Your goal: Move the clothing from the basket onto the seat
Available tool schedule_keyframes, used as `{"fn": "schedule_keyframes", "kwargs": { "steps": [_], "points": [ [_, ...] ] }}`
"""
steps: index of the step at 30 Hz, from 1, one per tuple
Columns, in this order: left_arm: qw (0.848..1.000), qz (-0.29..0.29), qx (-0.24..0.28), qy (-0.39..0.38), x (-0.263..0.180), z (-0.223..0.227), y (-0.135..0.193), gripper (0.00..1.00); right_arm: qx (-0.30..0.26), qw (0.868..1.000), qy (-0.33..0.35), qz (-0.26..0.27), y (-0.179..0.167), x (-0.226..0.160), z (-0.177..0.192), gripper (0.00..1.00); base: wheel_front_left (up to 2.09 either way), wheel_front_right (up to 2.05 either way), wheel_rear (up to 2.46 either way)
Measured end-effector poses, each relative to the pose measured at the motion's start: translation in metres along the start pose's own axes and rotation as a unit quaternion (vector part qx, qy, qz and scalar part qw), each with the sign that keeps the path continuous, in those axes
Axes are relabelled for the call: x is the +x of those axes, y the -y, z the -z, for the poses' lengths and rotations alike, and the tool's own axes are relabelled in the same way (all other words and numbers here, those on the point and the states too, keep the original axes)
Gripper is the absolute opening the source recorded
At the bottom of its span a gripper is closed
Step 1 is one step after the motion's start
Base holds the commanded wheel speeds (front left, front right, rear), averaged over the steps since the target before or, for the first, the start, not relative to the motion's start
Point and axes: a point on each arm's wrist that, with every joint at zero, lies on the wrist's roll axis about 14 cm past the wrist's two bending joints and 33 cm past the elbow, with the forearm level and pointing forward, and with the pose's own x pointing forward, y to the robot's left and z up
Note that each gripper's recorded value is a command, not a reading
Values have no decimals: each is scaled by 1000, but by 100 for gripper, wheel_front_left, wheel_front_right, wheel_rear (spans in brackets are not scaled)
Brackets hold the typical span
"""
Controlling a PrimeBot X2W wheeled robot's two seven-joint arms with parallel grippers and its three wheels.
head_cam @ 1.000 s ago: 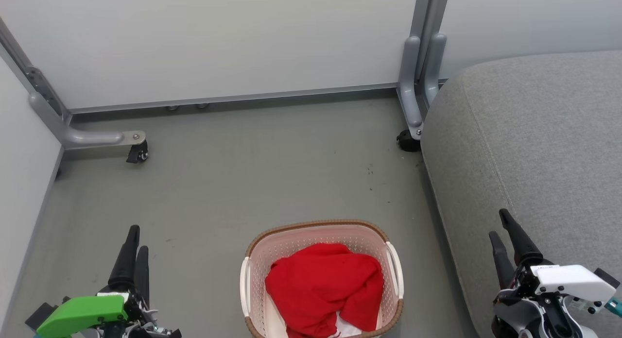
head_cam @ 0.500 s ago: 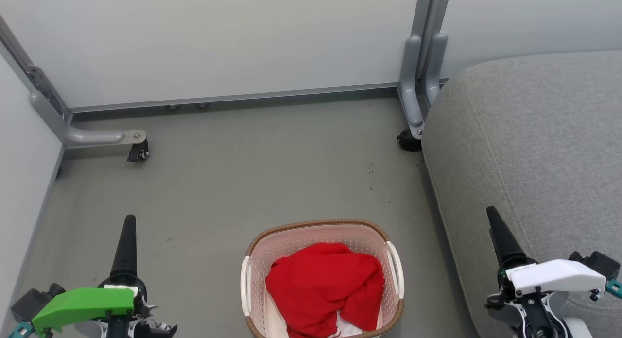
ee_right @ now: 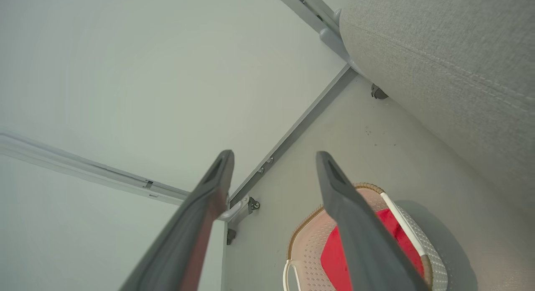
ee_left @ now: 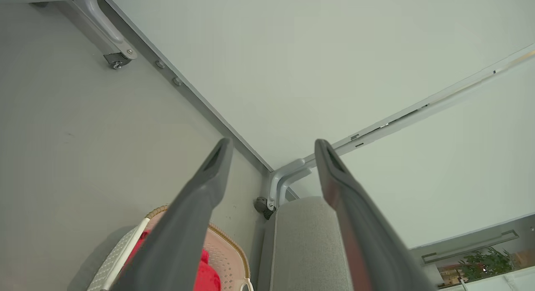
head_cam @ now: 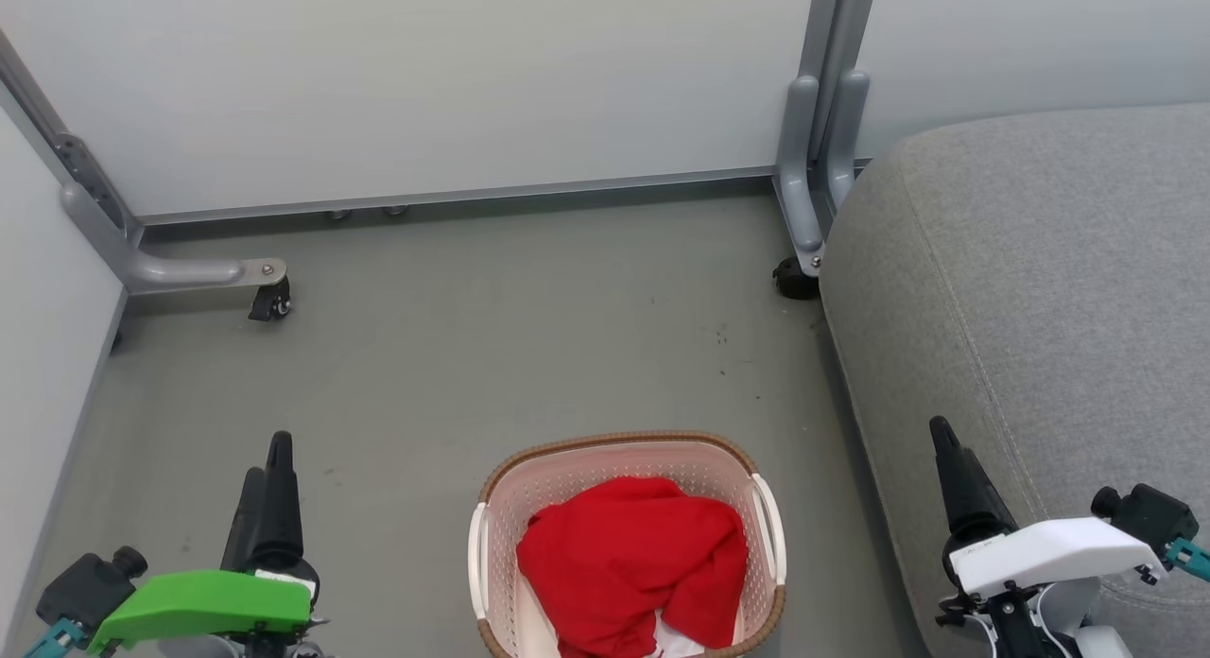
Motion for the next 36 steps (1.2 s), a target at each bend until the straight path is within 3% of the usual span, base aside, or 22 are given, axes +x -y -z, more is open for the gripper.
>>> {"fn": "schedule_keyframes", "kwargs": {
  "steps": [14, 36],
  "points": [
    [994, 17, 110, 1, -6, 5, 10, 100, -107, 994, -5, -16, -7, -9, 10, 100, 0, 0, 0],
    [969, 51, 243, -1, -12, 18, 24, 100, -248, 968, 2, -37, -14, -16, 14, 100, 0, 0, 0]
  ]
}}
